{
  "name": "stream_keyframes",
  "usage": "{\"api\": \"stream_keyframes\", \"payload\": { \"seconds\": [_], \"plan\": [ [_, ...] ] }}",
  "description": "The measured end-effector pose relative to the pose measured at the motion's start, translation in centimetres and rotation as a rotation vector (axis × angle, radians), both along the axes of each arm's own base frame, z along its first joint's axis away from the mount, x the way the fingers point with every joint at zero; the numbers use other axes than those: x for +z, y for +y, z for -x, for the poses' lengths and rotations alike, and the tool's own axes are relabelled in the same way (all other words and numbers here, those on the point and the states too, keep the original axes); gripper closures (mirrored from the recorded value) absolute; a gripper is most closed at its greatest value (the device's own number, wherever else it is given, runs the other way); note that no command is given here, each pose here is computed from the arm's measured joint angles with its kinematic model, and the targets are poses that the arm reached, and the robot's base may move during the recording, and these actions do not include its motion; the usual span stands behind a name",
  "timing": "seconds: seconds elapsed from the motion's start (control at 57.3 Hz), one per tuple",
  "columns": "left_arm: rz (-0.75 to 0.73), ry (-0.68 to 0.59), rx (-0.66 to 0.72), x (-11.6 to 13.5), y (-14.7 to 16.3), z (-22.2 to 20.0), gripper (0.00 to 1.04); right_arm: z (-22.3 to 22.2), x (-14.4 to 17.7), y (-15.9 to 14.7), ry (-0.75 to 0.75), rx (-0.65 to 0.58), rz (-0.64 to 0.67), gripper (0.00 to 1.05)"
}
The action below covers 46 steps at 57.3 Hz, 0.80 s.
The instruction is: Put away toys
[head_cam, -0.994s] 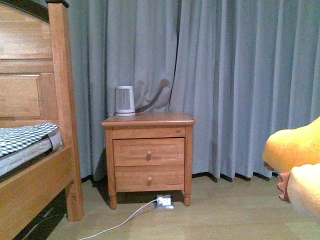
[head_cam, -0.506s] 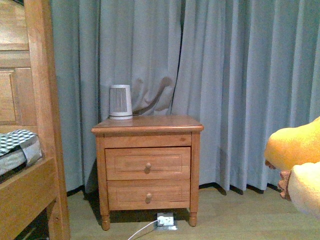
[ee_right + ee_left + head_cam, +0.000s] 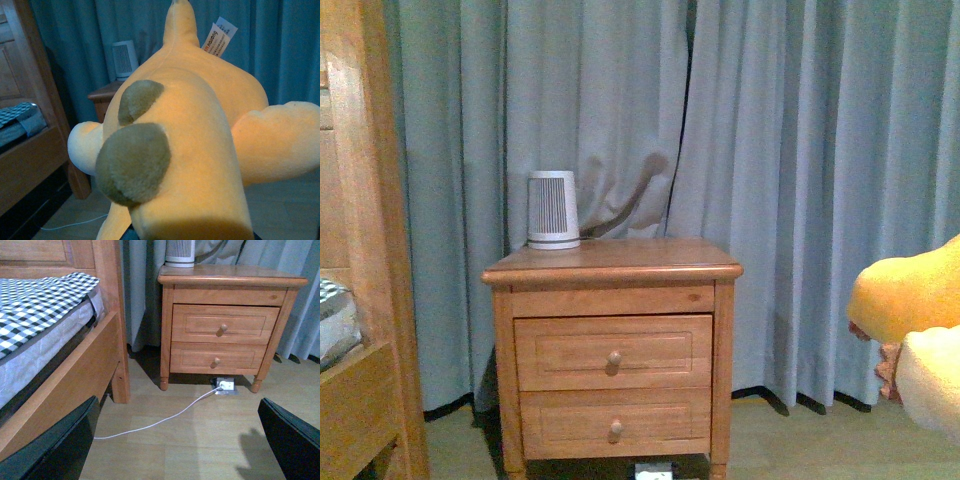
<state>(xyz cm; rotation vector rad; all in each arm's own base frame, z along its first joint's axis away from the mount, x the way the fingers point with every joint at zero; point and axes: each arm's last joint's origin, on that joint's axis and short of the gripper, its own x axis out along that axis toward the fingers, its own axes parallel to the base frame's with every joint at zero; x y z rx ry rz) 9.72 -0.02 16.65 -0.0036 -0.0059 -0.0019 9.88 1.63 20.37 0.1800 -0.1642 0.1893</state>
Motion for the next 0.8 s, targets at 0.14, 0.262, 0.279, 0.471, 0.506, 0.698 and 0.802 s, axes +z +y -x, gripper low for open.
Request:
{"api": "stream_keyframes", "payload": {
  "seconds": [0.14,0.262,0.279,0.471,0.506,0.698,0.802],
  "plan": [
    [0.000,0.000,0.000,0.01,0.00,0.00,0.06,-0.01,-0.01,0.00,0.001,-0.001,0.000,0.98],
    [0.000,0.000,0.000,0.01,0.00,0.00,0.06,-0.01,-0.01,-0.01,0.001,-0.003,0.000,0.98],
    [0.000,0.000,0.000,0.01,0.00,0.00,0.06,-0.01,-0.01,0.00,0.001,-0.002,0.000,0.98],
    [0.000,0.000,0.006,0.01,0.03,0.00,0.06,-0.01,-0.01,0.02,0.001,0.006,0.002,0.98],
    [0.000,0.000,0.006,0.00,0.03,0.00,0.06,-0.01,-0.01,0.04,0.001,0.009,0.002,0.98],
    [0.000,0.000,0.002,0.01,0.02,0.00,0.06,-0.01,-0.01,-0.01,0.001,-0.003,0.000,0.98],
    [0.000,0.000,0.001,0.01,0.01,0.00,0.06,-0.01,-0.02,-0.02,0.001,-0.007,0.000,0.98]
  ]
}}
